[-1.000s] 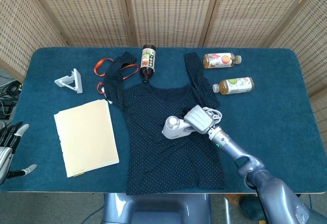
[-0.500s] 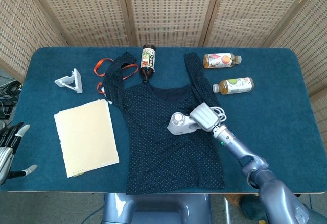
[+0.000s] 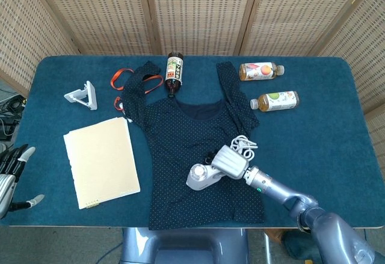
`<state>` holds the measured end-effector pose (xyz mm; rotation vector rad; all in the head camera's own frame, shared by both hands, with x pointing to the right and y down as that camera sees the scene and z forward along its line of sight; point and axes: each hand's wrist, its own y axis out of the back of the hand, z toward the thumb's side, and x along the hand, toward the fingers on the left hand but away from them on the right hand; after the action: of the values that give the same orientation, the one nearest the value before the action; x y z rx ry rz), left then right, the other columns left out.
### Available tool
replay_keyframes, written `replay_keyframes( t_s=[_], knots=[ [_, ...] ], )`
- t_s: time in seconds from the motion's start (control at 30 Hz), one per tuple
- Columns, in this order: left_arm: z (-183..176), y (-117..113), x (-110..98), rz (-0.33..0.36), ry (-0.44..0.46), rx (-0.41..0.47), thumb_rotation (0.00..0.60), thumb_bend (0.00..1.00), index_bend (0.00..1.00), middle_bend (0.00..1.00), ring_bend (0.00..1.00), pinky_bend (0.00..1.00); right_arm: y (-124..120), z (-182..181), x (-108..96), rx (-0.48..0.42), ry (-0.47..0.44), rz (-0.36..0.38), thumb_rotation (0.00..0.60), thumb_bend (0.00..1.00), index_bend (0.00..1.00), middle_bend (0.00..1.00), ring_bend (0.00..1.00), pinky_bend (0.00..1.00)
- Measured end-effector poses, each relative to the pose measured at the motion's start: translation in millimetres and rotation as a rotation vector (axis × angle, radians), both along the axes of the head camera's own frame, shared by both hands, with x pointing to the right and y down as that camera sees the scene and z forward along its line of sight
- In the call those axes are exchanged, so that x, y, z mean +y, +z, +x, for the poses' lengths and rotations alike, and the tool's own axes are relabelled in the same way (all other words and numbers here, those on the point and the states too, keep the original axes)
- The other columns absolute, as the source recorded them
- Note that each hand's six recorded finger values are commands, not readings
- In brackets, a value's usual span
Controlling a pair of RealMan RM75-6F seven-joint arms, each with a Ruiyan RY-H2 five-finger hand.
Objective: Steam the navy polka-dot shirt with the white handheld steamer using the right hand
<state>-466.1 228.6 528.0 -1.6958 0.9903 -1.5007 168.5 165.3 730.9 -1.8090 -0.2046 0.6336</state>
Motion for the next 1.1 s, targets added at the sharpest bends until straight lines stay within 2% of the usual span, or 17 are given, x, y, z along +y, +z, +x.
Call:
replay_keyframes(
  t_s=[0.17, 0.27, 0.43, 0.63, 1.1],
  knots=[
    [1.3, -1.1, 0.1, 0.003, 0.004, 0.003, 0.600, 0.00, 0.00, 0.00, 0.00, 0.00, -11.0, -4.7, 20.5, -0.044, -0.064, -0.014, 0.600, 1.00, 0.61, 0.57, 0.68, 1.00],
    [1.6, -1.1, 0.8, 0.002, 0.007, 0.003, 0.600, 0.00, 0.00, 0.00, 0.00, 0.00, -15.0, -5.3, 28.0, -0.049, -0.102, 0.004, 0.600, 1.00, 0.61, 0.57, 0.68, 1.00],
    [0.9, -1.3, 1.0, 0.004, 0.005, 0.002, 0.600, 0.00, 0.00, 0.00, 0.00, 0.00, -13.7, -2.9, 29.6, -0.024, -0.128, 0.031, 0.600, 1.00, 0.61, 0.57, 0.68, 1.00],
    [1.2, -0.8, 0.7, 0.003, 0.005, 0.001, 0.600, 0.00, 0.00, 0.00, 0.00, 0.00, -5.9, 6.5, 12.3, 0.022, -0.080, 0.049, 0.600, 1.00, 0.61, 0.57, 0.68, 1.00],
    [2.9, 0.3, 0.8, 0.000, 0.008, -0.001, 0.600, 0.00, 0.00, 0.00, 0.00, 0.00, 8.5, 46.5, -46.9, 0.157, 0.095, 0.117, 0.600, 1.00, 0.61, 0.57, 0.68, 1.00]
  ],
)
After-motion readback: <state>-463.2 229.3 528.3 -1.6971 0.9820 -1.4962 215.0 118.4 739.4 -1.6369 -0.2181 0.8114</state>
